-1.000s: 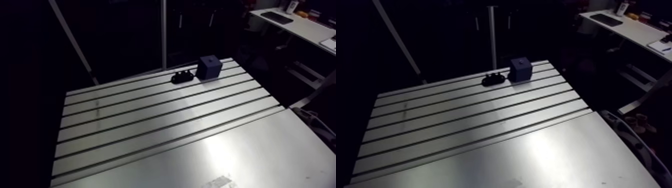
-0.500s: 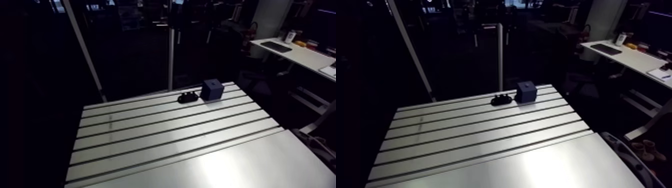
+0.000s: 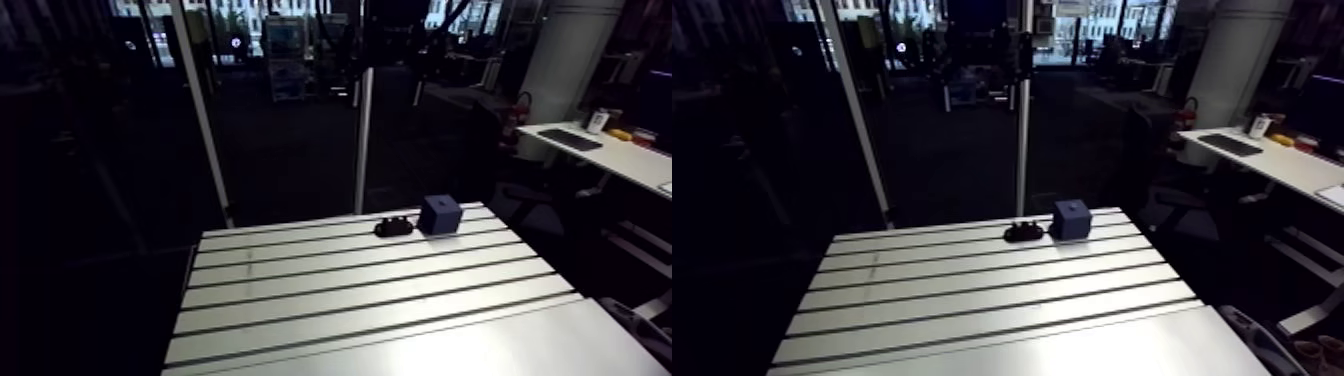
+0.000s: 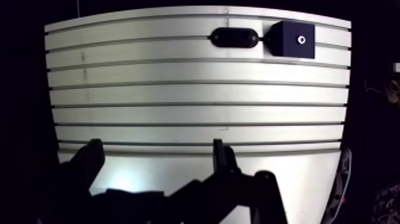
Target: Pick up the M10 bolt and insert it into the hole until fully seated.
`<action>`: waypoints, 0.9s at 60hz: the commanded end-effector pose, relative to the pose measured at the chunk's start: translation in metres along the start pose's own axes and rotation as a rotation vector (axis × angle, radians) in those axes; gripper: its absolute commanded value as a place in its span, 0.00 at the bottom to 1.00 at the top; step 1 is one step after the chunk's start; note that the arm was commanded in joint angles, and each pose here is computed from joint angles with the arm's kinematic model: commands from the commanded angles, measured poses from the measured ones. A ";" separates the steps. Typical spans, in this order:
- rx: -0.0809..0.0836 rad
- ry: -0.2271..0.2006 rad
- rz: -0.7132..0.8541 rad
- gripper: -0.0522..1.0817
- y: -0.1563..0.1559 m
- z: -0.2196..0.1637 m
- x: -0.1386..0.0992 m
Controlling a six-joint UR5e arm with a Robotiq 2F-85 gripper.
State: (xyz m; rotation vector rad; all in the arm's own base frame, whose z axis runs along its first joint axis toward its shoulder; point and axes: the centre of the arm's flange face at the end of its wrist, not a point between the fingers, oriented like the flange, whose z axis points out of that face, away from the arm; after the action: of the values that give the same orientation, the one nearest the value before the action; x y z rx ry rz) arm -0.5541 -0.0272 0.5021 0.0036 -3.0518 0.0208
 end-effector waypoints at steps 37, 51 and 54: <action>-0.011 -0.094 0.005 0.05 -0.050 0.005 -0.026; -0.015 -0.068 0.003 0.05 -0.050 0.004 -0.022; -0.014 -0.067 0.001 0.05 -0.051 0.004 -0.022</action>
State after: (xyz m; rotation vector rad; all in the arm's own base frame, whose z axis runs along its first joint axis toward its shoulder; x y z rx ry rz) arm -0.5303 -0.0774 0.4961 -0.0040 -3.1321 0.0018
